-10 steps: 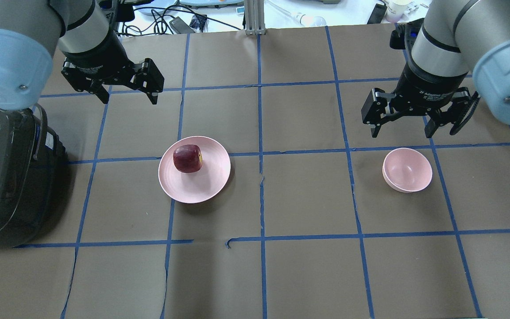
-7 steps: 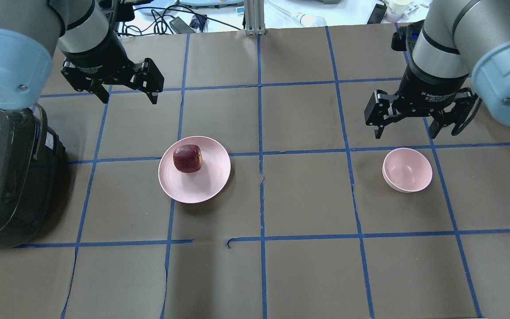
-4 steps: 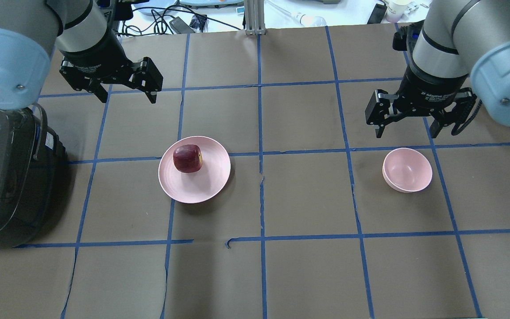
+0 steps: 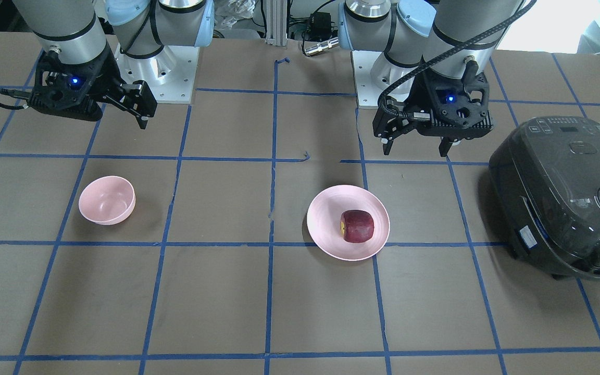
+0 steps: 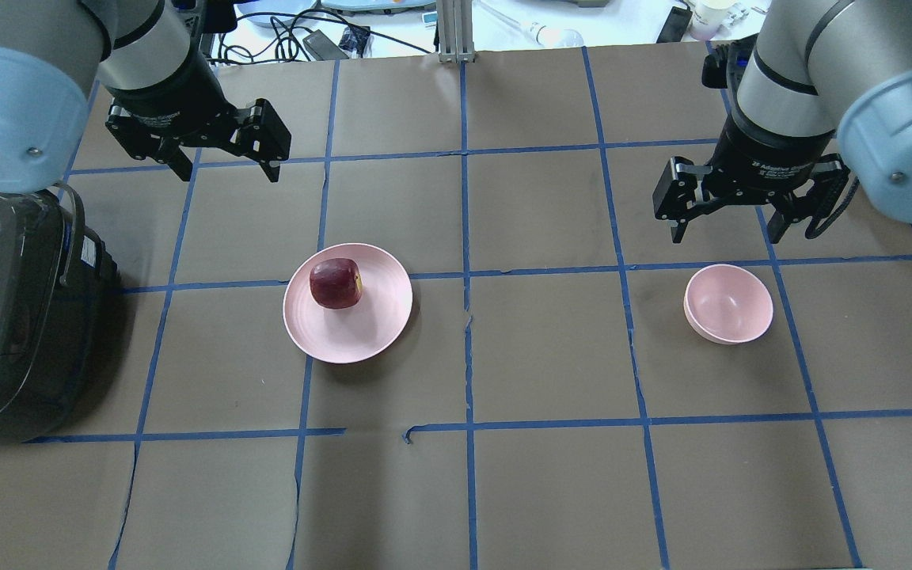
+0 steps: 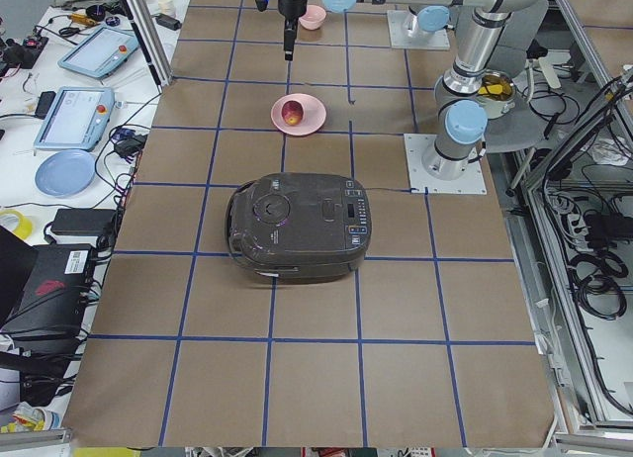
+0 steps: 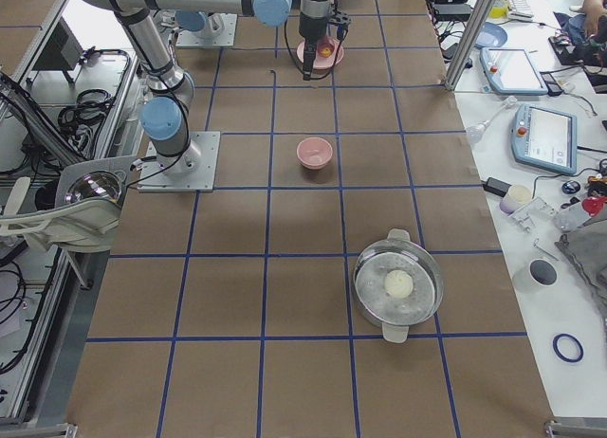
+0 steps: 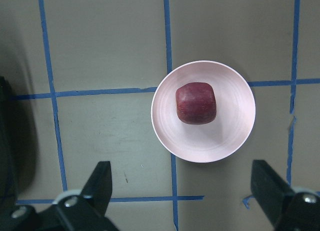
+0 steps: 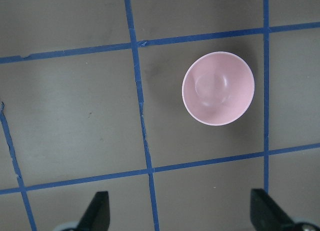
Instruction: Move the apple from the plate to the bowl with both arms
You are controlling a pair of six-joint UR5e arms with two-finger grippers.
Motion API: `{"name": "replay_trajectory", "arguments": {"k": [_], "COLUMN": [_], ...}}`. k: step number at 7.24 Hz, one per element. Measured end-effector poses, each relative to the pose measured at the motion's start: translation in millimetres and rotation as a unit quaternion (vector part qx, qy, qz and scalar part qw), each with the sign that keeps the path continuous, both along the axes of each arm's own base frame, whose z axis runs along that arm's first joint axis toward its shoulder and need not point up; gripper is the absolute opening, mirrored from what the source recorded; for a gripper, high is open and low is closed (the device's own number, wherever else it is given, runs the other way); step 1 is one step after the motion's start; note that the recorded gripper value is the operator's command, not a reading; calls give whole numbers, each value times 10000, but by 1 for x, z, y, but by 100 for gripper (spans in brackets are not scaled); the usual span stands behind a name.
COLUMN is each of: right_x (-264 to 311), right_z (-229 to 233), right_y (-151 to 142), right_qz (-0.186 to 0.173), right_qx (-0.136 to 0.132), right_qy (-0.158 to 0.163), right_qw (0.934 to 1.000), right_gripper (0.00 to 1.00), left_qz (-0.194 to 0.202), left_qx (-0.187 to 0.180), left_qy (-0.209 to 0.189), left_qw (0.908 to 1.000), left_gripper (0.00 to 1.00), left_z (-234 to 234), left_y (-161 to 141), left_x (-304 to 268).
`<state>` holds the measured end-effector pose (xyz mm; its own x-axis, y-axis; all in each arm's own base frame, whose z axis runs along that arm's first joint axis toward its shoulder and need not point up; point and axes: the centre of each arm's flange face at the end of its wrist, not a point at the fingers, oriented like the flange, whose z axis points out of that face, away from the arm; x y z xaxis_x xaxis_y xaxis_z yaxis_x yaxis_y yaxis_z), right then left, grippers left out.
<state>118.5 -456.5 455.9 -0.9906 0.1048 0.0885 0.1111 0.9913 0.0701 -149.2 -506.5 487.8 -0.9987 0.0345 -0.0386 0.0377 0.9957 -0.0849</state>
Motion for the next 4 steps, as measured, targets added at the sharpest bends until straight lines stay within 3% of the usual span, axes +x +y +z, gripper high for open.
{"name": "replay_trajectory", "arguments": {"k": [4], "right_x": [2], "right_z": [28], "right_y": [-6], "right_qz": [49], "right_qx": [-401], "right_qy": [-78], "right_qw": [9992], "right_gripper": [100], "left_qz": [-5], "left_qx": [27], "left_qy": [10], "left_qw": [10000], "left_gripper": [100], "left_z": [-3], "left_y": [0], "left_x": [-1]}}
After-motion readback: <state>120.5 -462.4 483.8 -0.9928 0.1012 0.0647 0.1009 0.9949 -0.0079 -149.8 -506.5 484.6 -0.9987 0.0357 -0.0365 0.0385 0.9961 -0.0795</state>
